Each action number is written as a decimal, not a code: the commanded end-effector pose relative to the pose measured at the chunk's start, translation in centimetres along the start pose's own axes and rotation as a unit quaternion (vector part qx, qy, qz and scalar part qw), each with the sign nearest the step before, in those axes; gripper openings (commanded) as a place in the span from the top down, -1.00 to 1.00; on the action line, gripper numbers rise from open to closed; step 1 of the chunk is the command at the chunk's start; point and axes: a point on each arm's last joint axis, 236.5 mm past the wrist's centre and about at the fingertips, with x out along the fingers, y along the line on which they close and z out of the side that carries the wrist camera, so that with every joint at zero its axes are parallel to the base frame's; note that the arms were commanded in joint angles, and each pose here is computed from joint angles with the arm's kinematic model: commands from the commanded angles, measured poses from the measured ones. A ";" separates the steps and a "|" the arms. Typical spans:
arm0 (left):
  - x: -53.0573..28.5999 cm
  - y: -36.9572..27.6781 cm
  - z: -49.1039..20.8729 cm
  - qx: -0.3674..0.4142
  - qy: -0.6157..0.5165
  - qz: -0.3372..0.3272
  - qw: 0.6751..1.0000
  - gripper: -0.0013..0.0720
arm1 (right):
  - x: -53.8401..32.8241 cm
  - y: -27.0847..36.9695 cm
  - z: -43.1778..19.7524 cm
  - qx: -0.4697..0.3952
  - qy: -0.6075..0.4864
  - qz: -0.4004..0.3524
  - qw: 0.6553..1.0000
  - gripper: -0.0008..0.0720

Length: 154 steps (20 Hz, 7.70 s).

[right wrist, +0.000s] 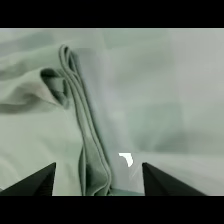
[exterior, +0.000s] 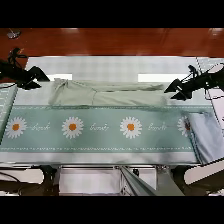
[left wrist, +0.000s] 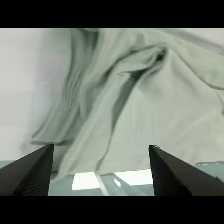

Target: Fold the shirts.

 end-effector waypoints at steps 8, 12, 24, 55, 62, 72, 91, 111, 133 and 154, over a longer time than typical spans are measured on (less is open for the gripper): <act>3.7 -13.1 -10.0 0.113 -0.051 -0.080 0.989 0.57 | 0.8 9.5 -2.8 -0.128 0.037 0.043 0.990 0.91; 5.7 -21.3 -11.5 0.189 -0.066 -0.144 0.969 0.90 | -6.4 9.5 -4.6 -0.180 -0.032 -0.027 0.983 0.91; 22.6 -38.2 -30.6 0.315 0.191 -0.146 0.918 0.90 | -13.5 11.1 -16.5 -0.200 -0.153 -0.022 0.967 0.91; -2.6 -9.6 -21.9 0.092 -0.119 -0.090 0.985 0.90 | 18.0 42.6 -16.6 -0.276 0.055 0.190 0.941 0.42; -0.7 -8.5 -20.8 0.063 -0.111 -0.081 0.988 0.90 | 5.3 36.8 -11.9 -0.287 0.100 0.182 0.935 -0.72; -0.4 -8.8 -21.2 0.070 -0.105 -0.084 0.988 0.90 | -4.1 12.1 -12.3 -0.088 -0.172 -0.006 0.981 -0.72; 1.6 -10.8 -21.6 0.103 -0.095 -0.091 0.986 0.90 | 14.4 19.8 -16.2 -0.051 0.092 0.128 0.986 0.44; 1.9 -10.6 -21.6 0.100 -0.091 -0.088 0.987 0.90 | -25.4 17.2 -6.5 -0.196 -0.203 -0.135 0.950 0.91; 1.8 -10.7 -21.5 0.117 -0.093 -0.087 0.985 0.90 | -26.7 -14.8 -30.4 0.356 -0.134 -0.316 0.869 -0.74; 0.8 -12.8 -9.6 0.202 -0.027 0.066 0.977 0.90 | 0.4 12.6 -9.0 -0.195 -0.087 -0.191 0.958 0.91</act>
